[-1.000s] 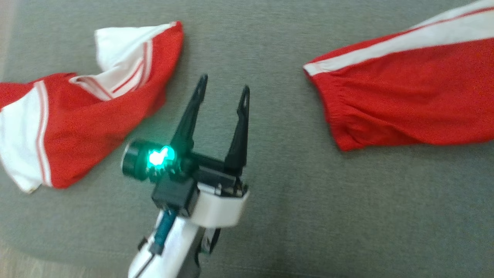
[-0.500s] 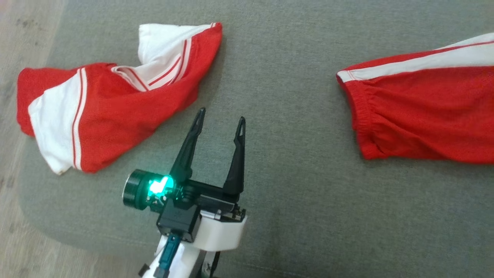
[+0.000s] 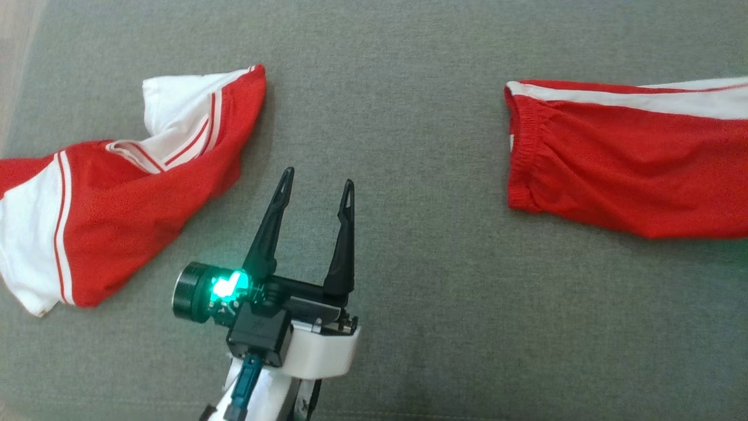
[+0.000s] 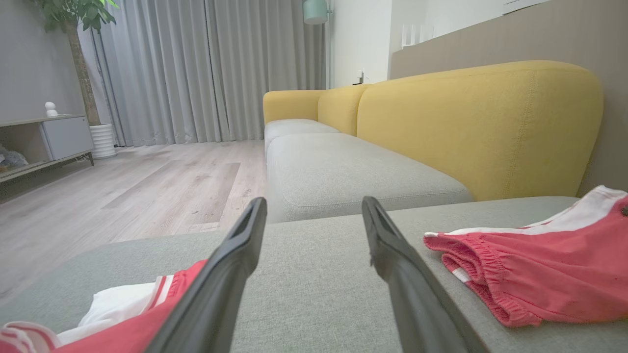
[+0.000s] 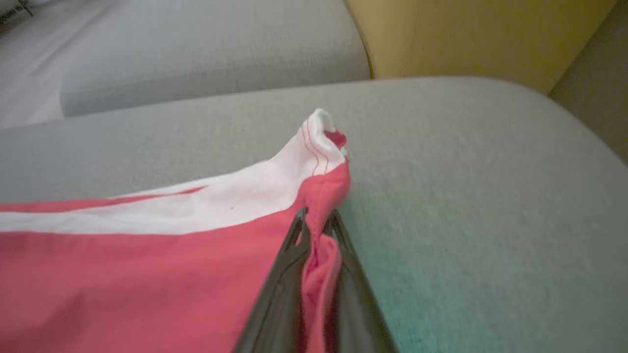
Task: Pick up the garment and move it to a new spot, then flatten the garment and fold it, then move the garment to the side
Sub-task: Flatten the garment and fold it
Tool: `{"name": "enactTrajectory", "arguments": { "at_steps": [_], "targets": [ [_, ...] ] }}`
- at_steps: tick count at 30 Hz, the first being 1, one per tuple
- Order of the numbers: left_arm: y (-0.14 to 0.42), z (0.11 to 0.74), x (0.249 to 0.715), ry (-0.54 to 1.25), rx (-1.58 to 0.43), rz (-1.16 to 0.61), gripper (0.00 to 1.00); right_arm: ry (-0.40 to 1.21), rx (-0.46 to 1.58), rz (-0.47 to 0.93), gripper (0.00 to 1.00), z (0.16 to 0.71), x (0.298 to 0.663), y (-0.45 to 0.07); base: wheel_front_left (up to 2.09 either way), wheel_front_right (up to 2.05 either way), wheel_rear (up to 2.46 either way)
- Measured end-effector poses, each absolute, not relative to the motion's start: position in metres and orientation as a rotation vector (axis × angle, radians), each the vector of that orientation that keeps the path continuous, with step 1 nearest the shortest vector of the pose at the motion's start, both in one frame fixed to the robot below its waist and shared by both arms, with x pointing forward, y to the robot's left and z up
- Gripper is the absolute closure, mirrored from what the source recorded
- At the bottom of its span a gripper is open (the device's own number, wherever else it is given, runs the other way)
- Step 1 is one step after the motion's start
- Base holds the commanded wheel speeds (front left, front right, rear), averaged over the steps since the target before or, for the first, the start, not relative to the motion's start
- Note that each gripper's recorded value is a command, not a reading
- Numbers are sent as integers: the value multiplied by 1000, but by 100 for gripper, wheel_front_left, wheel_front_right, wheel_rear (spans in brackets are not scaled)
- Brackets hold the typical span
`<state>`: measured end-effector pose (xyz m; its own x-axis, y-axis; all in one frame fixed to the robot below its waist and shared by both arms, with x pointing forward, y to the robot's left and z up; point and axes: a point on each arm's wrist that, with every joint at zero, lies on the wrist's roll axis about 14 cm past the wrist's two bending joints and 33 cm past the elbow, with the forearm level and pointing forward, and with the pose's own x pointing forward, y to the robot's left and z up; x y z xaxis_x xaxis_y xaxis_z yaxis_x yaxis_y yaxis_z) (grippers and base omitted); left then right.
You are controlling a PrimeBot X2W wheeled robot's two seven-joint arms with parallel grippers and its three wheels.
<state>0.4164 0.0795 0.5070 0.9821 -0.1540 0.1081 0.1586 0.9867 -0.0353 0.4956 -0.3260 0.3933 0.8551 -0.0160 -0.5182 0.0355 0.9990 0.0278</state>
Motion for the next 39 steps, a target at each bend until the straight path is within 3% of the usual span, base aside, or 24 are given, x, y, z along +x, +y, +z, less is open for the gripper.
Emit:
{"name": "enactTrajectory", "arguments": {
  "at_steps": [4,12,18,19,20,25,31,39],
  "targets": [
    [76,511,415,-116,-42,-170,0,426,25,51,100,429,513,-305,0,0,0],
    [79,517,403,-125,-36,-164,0,276,-6,318,100,486,528,-215,0,0,0],
    [87,522,397,-133,-29,-138,0,249,47,537,100,494,505,-122,0,0,0],
    [88,522,396,-133,-28,-135,0,267,57,559,59,487,498,-109,0,0,0],
    [89,521,396,-132,-28,-134,0,288,72,569,0,480,492,-100,0,0,0],
    [90,524,394,-138,-26,-128,0,232,179,548,0,480,478,-71,0,0,0],
    [91,523,381,-129,-31,-118,0,34,208,369,0,509,469,-117,0,0,0],
    [109,512,349,-90,-30,-58,0,88,199,211,0,464,382,-163,0,0,0]
  ]
}}
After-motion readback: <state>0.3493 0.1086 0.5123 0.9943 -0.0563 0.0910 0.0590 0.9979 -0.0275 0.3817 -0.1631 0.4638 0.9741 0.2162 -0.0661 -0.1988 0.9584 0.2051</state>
